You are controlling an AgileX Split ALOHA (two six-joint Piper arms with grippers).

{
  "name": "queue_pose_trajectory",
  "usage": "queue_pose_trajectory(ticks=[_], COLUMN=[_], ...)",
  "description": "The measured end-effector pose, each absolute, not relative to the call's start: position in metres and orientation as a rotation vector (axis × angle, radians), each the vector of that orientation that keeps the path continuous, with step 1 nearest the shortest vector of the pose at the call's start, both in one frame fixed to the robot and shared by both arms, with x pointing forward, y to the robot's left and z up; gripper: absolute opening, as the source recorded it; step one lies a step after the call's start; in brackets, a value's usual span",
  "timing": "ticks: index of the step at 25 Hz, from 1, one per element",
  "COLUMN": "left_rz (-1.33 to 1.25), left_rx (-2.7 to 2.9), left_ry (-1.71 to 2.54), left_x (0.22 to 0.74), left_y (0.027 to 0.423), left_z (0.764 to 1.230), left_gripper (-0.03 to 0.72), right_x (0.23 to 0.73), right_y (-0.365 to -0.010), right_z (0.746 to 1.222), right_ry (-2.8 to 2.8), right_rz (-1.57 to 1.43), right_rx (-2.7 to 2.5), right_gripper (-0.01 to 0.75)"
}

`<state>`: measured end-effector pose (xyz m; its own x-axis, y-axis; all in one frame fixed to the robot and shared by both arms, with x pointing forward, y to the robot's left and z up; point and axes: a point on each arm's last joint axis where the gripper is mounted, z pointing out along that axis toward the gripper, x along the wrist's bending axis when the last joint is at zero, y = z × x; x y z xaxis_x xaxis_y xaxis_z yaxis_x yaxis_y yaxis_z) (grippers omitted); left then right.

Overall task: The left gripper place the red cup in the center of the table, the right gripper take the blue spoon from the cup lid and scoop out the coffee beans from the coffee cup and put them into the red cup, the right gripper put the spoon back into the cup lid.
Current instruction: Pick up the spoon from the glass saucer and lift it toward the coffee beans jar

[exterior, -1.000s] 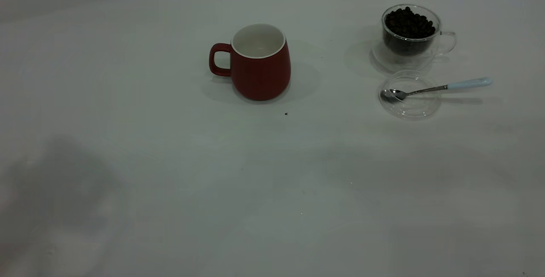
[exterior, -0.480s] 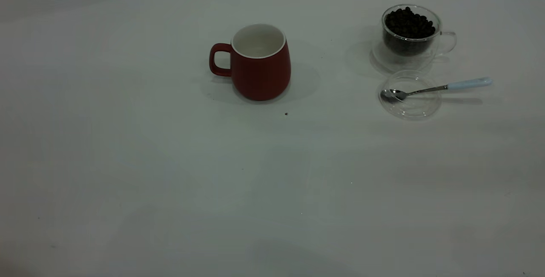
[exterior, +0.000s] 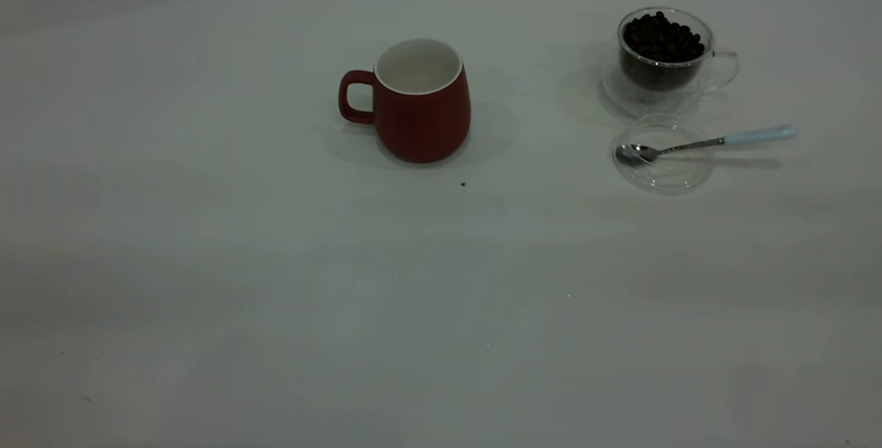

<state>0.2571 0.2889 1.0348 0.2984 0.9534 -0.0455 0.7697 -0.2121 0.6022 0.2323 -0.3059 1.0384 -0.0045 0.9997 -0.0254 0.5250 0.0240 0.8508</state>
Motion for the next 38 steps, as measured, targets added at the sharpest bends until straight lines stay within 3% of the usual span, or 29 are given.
queue_pose_trajectory(ticks=[8,38], left_rz=[0.735,0.798], left_rx=[1.732,1.767], left_ry=[1.618,1.618], left_x=[0.221,0.220], left_y=[0.292,0.291], left_z=[1.034,1.033], left_gripper=[0.587,0.587], right_x=[0.232,0.232], right_y=[-0.306,-0.306], right_z=[1.038,1.038], right_ry=[1.613,1.613], right_rz=[0.874,0.874], right_rx=[1.583,1.583], right_gripper=[0.543,0.543])
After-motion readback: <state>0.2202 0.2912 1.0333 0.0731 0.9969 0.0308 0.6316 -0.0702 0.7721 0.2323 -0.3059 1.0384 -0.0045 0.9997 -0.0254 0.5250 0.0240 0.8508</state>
